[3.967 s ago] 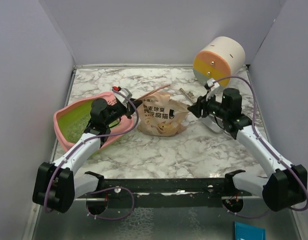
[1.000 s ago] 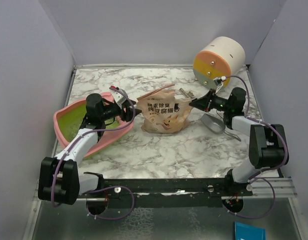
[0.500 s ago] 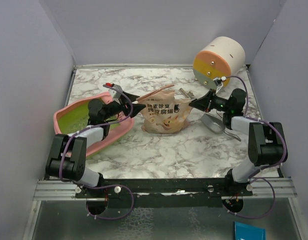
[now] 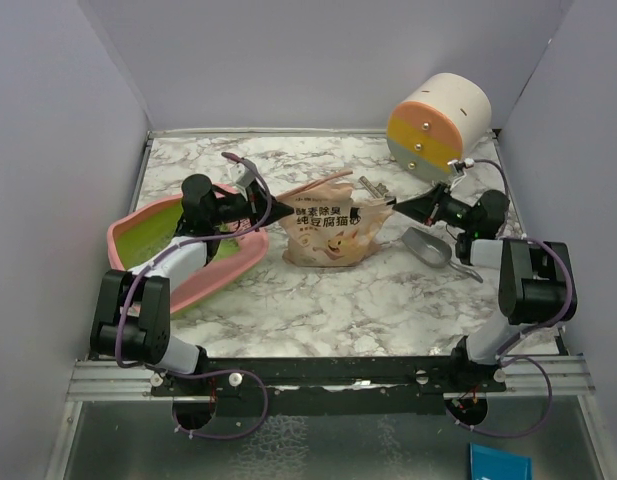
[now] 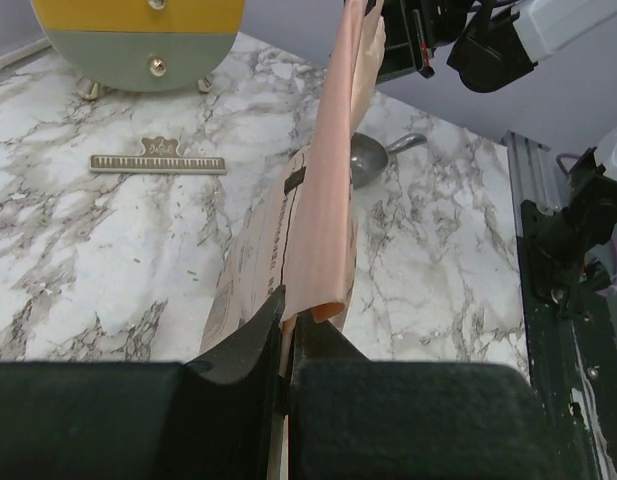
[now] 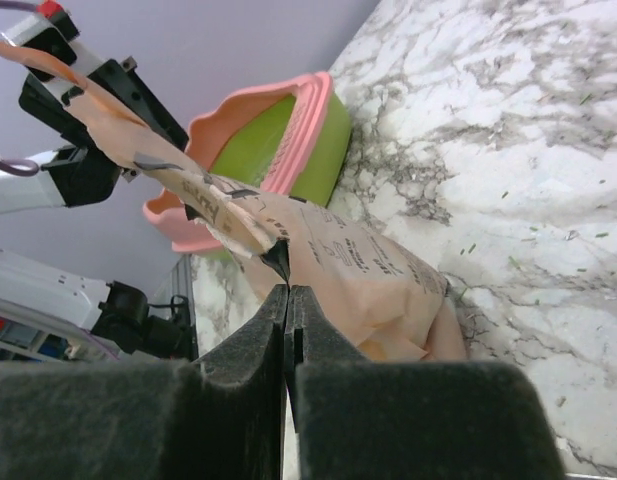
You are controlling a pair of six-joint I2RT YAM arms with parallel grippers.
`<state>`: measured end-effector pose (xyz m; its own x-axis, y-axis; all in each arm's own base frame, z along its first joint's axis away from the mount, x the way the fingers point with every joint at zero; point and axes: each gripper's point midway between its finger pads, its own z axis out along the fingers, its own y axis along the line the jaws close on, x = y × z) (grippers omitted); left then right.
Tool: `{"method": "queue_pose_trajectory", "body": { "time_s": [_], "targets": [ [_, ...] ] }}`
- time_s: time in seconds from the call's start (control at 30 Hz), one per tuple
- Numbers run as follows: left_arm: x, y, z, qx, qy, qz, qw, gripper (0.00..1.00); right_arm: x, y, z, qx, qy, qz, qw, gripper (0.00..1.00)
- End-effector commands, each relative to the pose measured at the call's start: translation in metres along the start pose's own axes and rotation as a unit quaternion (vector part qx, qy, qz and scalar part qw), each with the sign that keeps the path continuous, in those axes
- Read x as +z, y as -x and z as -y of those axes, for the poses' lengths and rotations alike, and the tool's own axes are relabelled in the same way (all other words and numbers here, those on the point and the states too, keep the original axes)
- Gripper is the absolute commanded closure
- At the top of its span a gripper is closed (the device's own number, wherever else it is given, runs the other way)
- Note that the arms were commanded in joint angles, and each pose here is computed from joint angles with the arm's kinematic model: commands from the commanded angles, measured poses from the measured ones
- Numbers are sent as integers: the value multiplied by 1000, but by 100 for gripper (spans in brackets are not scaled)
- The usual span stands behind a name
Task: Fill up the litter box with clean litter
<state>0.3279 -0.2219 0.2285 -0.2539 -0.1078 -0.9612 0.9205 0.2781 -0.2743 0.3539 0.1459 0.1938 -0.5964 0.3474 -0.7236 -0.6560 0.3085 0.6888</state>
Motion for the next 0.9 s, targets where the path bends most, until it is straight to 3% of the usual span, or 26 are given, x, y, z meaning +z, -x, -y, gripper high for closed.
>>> {"method": "queue_pose_trajectory", "body": {
  "time_s": [0.0, 0.27, 0.33, 0.43, 0.5, 0.53, 0.6, 0.73, 0.87],
  "targets": [
    [-9, 3, 3, 25, -10, -32, 999, 100, -14, 12, -6, 10, 32, 45, 998, 99],
    [-4, -3, -11, -46, 1, -57, 997, 100, -17, 4, -15, 10, 65, 38, 997, 99],
    [-4, -13, -22, -98, 31, -86, 991, 100, -16, 6, -15, -1, 56, 33, 998, 99],
    [-4, -17, -35, -107, 79, -118, 984, 100, -16, 11, -15, -20, 36, 26, 999, 99],
    [-6, -13, -40, -87, 118, -119, 982, 98, -16, 16, -16, -32, 18, 29, 999, 99],
    [-7, -8, -42, -70, 137, -116, 981, 91, -15, 17, -17, -38, 9, 26, 999, 99],
    [-12, 4, -46, -35, 186, -107, 976, 85, -13, 20, -16, -48, -17, 18, 999, 99],
    [-17, 54, -29, 38, 225, -36, 973, 72, -4, 27, -18, -94, -64, 3, 993, 96],
    [0, 86, 14, 114, 181, -15, 977, 61, -5, 24, -28, -99, -64, 5, 993, 76]
  ]
}}
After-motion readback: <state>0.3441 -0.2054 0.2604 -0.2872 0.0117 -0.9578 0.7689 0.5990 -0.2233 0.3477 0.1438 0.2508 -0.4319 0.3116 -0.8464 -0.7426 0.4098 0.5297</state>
